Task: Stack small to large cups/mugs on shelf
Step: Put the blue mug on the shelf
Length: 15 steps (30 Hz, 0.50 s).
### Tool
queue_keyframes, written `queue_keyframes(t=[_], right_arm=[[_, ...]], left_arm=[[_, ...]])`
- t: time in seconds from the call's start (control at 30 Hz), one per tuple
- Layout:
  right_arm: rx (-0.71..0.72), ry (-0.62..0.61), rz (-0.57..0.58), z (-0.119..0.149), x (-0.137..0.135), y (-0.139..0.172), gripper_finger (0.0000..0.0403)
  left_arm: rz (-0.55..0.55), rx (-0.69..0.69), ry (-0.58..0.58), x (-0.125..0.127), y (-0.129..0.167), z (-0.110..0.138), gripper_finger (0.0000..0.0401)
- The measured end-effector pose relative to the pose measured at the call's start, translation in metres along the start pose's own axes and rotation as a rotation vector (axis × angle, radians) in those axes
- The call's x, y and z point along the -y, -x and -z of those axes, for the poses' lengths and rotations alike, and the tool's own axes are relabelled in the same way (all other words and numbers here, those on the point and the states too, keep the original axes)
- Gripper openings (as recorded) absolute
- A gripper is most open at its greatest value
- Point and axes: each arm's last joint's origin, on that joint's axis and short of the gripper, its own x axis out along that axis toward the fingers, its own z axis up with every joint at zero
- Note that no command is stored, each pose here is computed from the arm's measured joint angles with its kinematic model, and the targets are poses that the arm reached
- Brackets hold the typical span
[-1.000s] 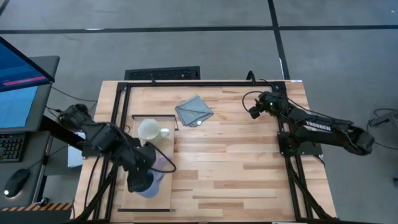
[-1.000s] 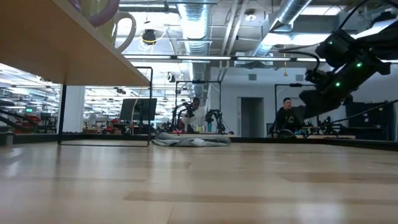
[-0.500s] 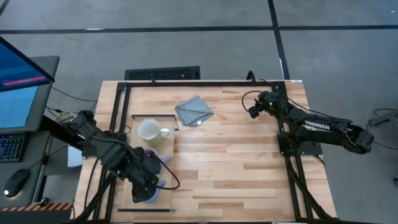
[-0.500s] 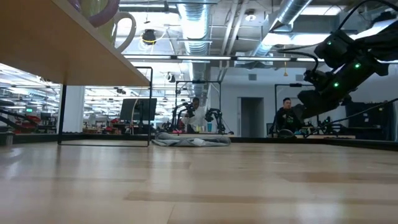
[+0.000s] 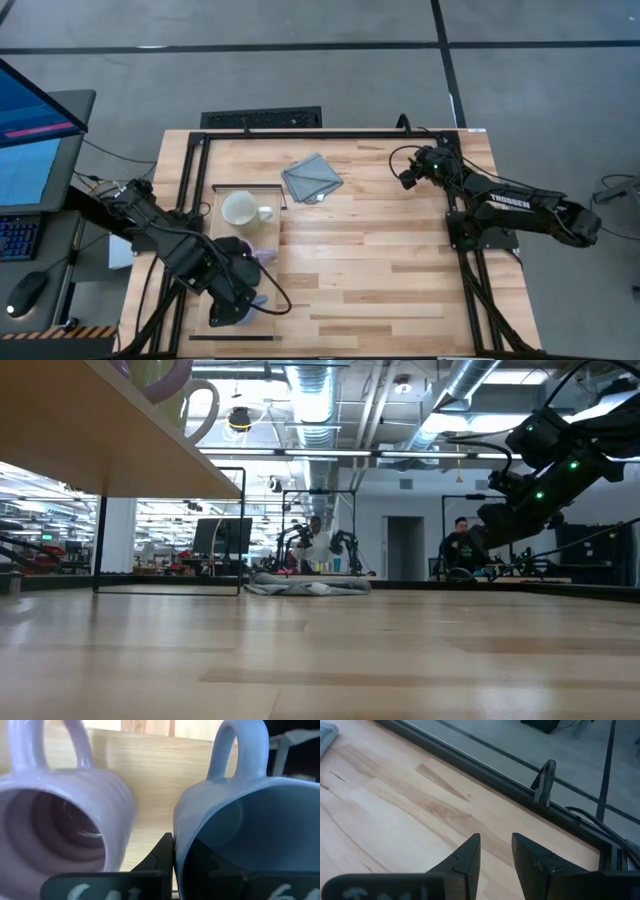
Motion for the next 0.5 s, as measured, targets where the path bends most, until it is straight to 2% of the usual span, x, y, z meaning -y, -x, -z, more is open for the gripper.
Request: queue_keyframes(t=[0.2, 0.5], right_arm=[[0.000, 0.000, 0.000, 0.000, 0.000, 0.000, 0.0134], [0.003, -0.002, 0.000, 0.000, 0.000, 0.000, 0.0134]], left_arm=[[0.006, -0.003, -0.128, 0.001, 0.000, 0.001, 0.0007], [-0.026, -0.069, -0.153, 0.008, -0.024, -0.013, 0.0007]])
